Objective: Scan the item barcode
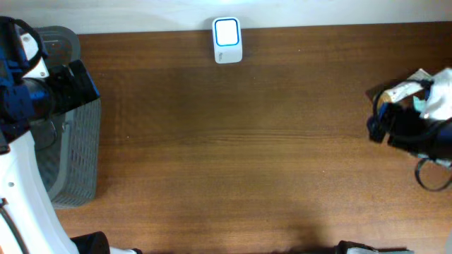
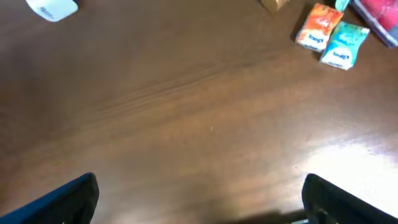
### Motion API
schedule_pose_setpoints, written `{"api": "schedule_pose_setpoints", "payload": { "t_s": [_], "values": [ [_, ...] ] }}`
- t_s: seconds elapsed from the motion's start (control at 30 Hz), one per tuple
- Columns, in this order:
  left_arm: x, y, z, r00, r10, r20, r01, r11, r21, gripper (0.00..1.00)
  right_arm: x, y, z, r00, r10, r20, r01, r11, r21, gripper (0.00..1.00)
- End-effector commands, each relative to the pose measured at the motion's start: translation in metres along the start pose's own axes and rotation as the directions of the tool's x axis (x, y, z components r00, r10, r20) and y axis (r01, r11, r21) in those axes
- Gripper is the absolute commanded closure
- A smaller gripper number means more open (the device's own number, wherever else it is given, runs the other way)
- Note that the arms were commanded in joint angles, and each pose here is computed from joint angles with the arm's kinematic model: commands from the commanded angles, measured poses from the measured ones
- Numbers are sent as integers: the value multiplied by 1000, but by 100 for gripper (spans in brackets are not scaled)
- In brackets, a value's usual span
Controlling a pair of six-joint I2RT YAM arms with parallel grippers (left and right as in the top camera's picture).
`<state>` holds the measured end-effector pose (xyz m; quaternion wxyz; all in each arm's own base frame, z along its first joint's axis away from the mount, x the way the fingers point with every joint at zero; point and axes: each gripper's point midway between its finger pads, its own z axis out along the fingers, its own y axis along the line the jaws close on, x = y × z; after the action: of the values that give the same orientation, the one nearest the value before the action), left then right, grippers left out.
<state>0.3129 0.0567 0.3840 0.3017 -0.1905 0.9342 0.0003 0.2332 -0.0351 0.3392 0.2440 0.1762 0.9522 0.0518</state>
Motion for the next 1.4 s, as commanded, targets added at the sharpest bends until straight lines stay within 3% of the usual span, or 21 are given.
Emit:
{"api": "schedule_pose_setpoints", "payload": {
  "t_s": [0.0,0.1,0.17,0.63,0.77,1.03,1.37],
  "values": [
    [0,2,-2,1000,9,7,-9,1000,-5,1,46,-7,-16,998,-1,58,1,1000,6,1],
    [0,2,-2,1000,9,7,-9,1000,-5,1,104,-1,-42,990,-7,141,18,997,-77,1],
    [0,2,-2,1000,9,7,-9,1000,-5,1,118,-2,-59,973,-14,230,35,996,-87,1],
    [0,2,-2,1000,9,7,-9,1000,-5,1,146,1,-82,927,-71,368,118,987,-106,1],
    [0,2,-2,1000,9,7,-9,1000,-5,1,151,-3,-58,890,-93,445,154,983,-103,1],
    [0,2,-2,1000,9,7,-9,1000,-5,1,115,2,34,693,-125,710,294,948,-120,1],
    [0,2,-2,1000,9,7,-9,1000,-5,1,80,26,108,523,-97,847,407,901,-148,1]
  ]
}}
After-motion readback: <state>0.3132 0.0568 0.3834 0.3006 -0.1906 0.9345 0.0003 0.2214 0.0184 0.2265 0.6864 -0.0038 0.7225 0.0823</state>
